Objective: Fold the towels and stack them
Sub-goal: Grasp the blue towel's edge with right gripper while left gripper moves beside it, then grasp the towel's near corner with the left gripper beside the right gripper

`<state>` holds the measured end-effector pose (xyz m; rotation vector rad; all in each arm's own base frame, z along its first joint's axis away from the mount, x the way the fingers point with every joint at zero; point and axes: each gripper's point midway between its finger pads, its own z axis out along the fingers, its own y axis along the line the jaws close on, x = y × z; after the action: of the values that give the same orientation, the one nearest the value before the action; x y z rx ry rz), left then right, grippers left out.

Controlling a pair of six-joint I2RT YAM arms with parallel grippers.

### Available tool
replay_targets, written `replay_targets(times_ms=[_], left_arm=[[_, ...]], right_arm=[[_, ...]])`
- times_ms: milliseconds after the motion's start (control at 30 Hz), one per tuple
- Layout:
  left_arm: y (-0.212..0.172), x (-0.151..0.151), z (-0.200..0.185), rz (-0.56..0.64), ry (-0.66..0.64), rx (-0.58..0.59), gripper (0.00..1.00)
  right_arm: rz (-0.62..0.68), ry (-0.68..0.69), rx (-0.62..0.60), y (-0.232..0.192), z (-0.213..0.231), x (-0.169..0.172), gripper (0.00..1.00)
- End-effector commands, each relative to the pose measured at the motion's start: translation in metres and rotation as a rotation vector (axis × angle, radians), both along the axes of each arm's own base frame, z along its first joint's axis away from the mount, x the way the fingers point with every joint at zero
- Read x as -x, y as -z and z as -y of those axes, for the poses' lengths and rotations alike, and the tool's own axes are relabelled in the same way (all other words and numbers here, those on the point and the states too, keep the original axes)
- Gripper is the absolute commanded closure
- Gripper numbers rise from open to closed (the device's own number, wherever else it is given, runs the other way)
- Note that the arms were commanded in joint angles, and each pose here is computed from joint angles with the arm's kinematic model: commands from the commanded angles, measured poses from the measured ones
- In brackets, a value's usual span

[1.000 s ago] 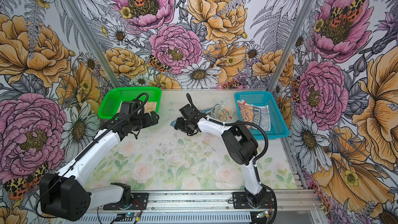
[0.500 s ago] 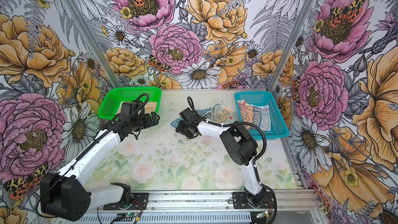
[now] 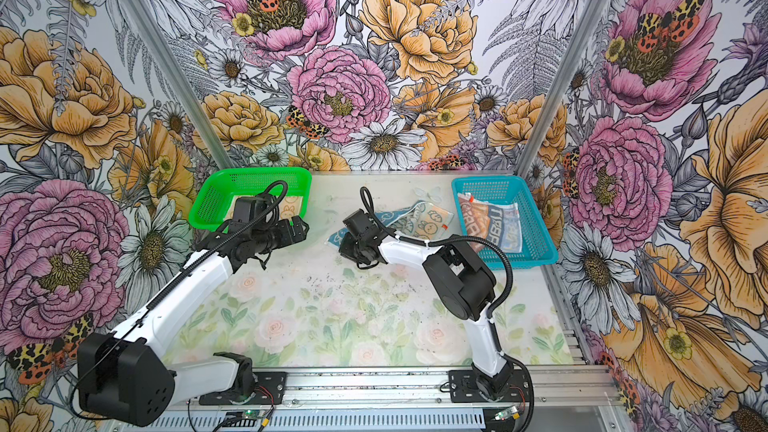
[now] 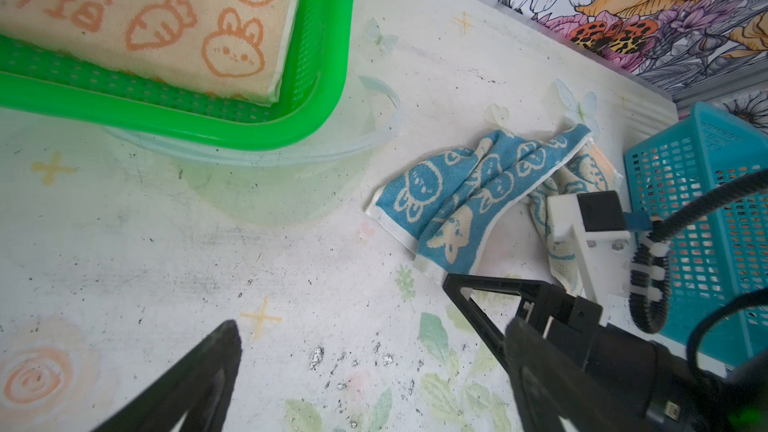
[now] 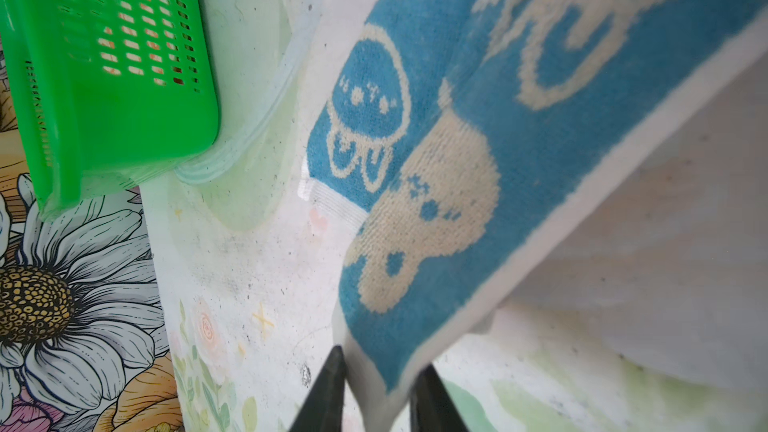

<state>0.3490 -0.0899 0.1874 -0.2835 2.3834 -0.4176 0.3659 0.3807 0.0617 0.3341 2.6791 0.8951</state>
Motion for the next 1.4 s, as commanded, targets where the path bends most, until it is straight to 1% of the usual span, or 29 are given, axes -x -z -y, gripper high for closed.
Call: replay_targets(times_ms=[0,100,200,367,433,567,667,800,867,900,1000,1367], left_arm=[[-0.005,0.001,0.004,0.025,0.008,0.030,0.01],[-0.001,0.003,0.016,0.014,0.036,0.029,0.01],[0.011,0.004,0.036,-0.025,0.090,0.020,0.01],[0.048,0.005,0.066,-0.140,0.171,-0.008,0.01],[0.060,0.005,0.076,-0.181,0.206,-0.054,0.02],[0.084,0.001,0.091,-0.246,0.258,-0.192,0.07],[0.103,-0.005,0.097,-0.295,0.277,-0.280,0.13],[0.117,-0.015,0.096,-0.317,0.269,-0.347,0.24],[0.115,-0.018,0.101,-0.310,0.279,-0.344,0.27],[0.126,-0.018,0.101,-0.334,0.283,-0.367,0.28],[0.134,-0.019,0.094,-0.354,0.272,-0.431,0.31],[0.156,-0.029,0.095,-0.396,0.262,-0.434,0.44]], right_arm=[[0.040,0.031,0.011,-0.005,0.009,-0.010,0.87],[0.042,0.036,0.023,-0.006,0.023,-0.005,1.00],[0.047,0.050,0.044,-0.010,0.048,0.003,1.00],[0.032,0.059,0.072,-0.008,0.095,0.027,1.00],[0.027,0.054,0.097,-0.004,0.110,0.038,1.00],[0.027,0.047,0.128,-0.002,0.135,0.053,1.00],[0.023,0.038,0.128,-0.002,0.144,0.059,1.00],[0.027,0.033,0.137,-0.001,0.153,0.063,1.00],[0.027,0.034,0.135,-0.001,0.156,0.063,1.00],[0.028,0.033,0.135,-0.002,0.157,0.062,1.00],[0.032,0.029,0.129,-0.003,0.159,0.061,1.00],[0.037,0.017,0.119,-0.006,0.161,0.059,1.00]])
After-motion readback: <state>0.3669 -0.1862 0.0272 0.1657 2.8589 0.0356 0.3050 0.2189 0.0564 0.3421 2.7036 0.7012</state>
